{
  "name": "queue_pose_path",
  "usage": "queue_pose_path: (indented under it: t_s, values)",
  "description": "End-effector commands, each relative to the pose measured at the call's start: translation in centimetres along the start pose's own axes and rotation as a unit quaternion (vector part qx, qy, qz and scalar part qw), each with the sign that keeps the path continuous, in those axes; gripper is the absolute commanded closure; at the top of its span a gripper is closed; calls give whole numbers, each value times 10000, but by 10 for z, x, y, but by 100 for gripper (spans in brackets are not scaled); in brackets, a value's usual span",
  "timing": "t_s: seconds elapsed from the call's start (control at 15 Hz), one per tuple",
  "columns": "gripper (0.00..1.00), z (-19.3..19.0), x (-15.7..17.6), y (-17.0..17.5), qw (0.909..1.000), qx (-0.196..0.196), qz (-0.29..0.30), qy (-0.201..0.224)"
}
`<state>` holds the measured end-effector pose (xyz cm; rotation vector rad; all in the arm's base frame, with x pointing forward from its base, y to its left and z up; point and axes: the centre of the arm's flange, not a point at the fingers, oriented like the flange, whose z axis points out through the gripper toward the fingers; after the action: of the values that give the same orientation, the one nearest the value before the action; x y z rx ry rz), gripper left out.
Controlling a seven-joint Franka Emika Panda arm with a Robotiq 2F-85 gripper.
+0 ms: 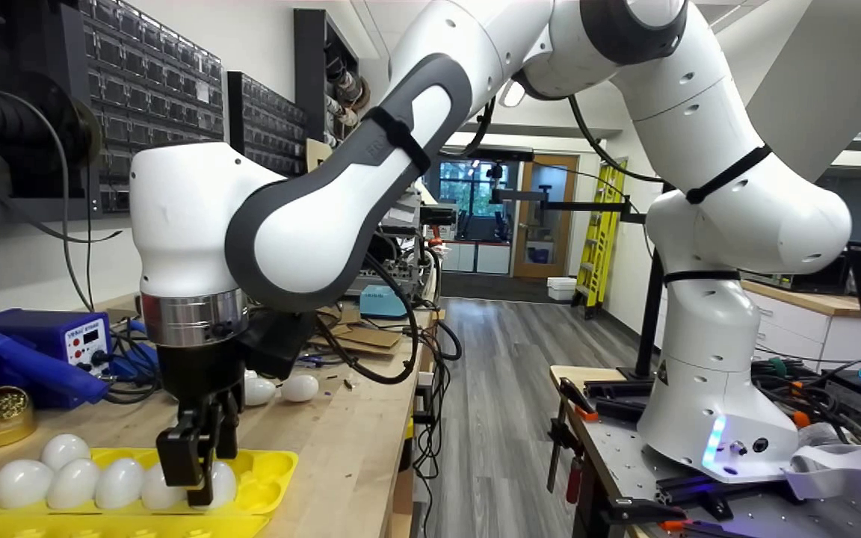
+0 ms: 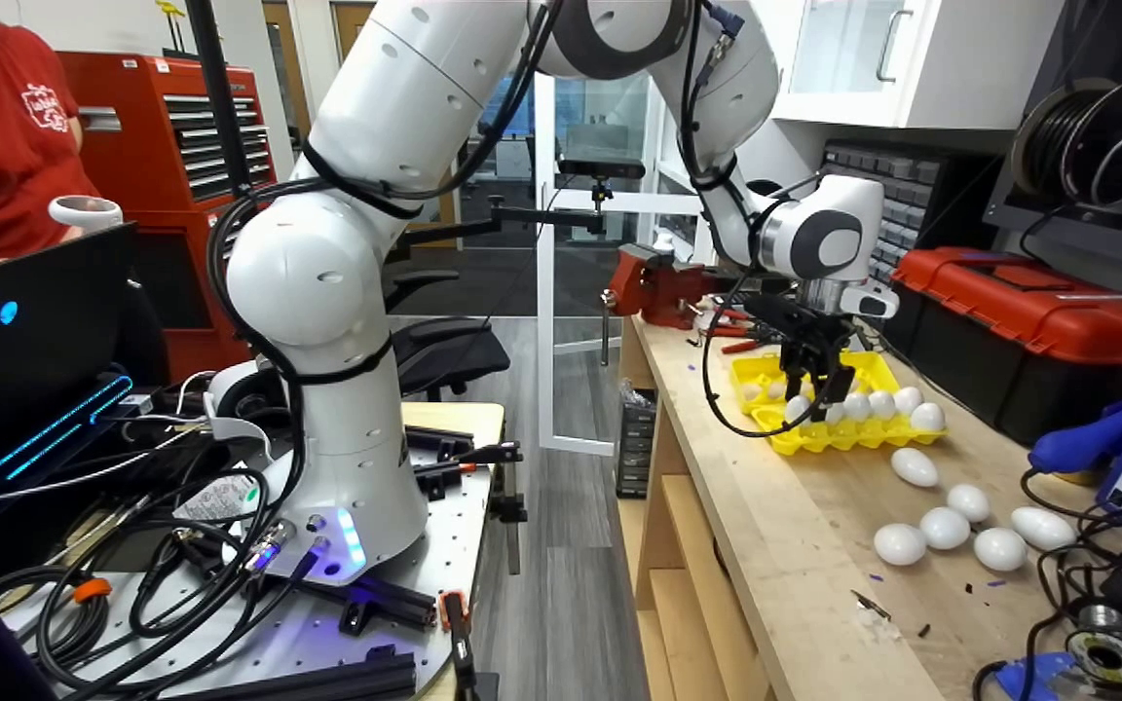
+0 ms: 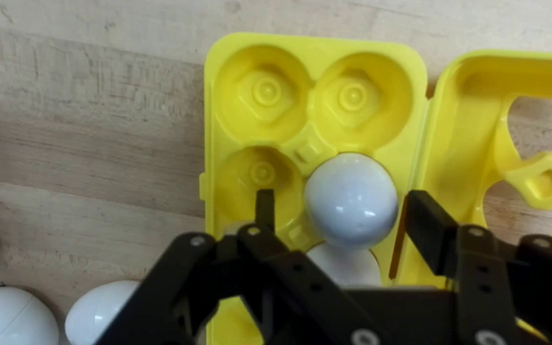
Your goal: Remove the egg from the carton box
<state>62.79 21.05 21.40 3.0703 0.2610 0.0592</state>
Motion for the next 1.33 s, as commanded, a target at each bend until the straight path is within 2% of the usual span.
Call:
queue_pose_path:
  t_s: [0.0, 0.2, 0.47, 0.87, 1.07, 1.27]
  values:
    - [59, -6, 4, 2, 9998, 118, -27, 139]
    - [79, -11, 2, 2, 9996, 227, 12, 180]
    - [80, -22, -9, 0, 9994, 322, 22, 120]
    - [80, -78, -23, 13, 9990, 231, -78, 362]
    - [80, -100, -21, 29, 9987, 101, 54, 494]
    - [80, -105, -14, 52, 9983, -57, 256, 521]
